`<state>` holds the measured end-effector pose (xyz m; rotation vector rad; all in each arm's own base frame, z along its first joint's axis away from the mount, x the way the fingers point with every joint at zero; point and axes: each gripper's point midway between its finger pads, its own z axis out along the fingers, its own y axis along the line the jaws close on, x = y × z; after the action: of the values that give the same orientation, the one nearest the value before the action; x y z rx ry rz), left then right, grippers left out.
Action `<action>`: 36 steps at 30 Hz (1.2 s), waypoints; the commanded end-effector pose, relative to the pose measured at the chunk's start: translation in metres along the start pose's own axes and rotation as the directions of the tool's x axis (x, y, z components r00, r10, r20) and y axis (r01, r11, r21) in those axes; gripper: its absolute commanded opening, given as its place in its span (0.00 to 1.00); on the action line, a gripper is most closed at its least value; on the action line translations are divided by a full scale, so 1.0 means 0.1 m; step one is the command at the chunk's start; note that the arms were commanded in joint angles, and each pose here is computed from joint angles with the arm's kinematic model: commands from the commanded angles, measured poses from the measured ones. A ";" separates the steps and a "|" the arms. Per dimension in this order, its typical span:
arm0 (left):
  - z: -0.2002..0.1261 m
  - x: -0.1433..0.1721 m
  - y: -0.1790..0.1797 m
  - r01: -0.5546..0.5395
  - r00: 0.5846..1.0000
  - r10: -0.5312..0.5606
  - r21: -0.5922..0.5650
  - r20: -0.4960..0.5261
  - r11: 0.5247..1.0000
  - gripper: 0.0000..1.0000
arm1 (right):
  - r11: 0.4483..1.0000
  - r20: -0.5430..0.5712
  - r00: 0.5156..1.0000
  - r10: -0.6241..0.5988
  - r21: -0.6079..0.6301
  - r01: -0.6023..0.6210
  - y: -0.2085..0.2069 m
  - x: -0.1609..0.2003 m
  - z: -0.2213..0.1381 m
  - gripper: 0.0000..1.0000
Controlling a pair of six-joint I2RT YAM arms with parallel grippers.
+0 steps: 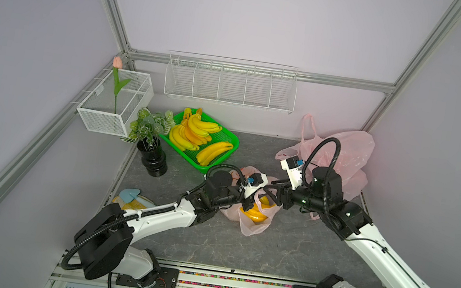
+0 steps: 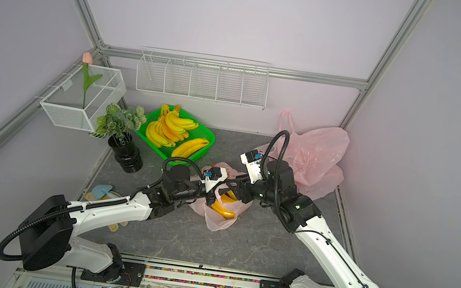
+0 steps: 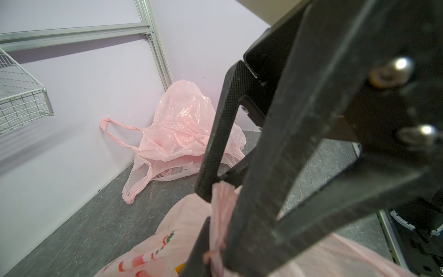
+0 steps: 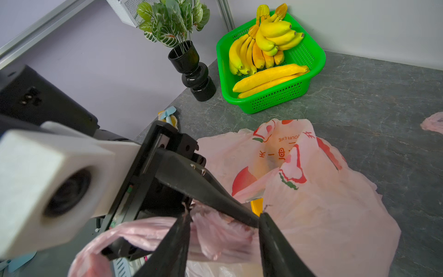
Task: Place the banana into a plastic bag & tie a knot
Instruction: Cross the plastic bag at the center of the board.
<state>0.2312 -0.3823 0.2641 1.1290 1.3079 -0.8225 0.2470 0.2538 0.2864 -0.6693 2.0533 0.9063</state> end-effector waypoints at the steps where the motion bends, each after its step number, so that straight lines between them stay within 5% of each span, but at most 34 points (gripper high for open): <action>1: 0.01 -0.09 -0.01 -0.030 0.999 0.030 0.004 0.020 1.000 0.20 | 1.000 -0.018 1.000 0.011 -0.002 -0.011 -0.01 0.08 0.06 0.45; 11: -0.02 -0.05 0.03 -0.025 1.000 0.025 -0.024 0.009 0.999 0.24 | 1.000 -0.004 1.000 0.002 0.008 -0.002 0.01 0.00 0.03 0.07; 32: -0.15 0.17 0.18 0.021 0.999 -0.026 -0.143 -0.035 0.989 0.24 | 0.986 0.031 0.996 -0.089 0.142 0.084 -0.06 -0.08 -0.13 0.07; 36: -0.18 0.21 0.10 0.014 0.998 -0.020 -0.107 -0.054 0.994 0.32 | 0.983 0.040 0.996 -0.080 0.167 0.073 -0.12 -0.05 -0.13 0.07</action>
<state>0.2437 -0.3636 0.2458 1.0454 1.4031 -0.7203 0.2515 0.2425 0.2934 -0.6390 2.0363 0.7300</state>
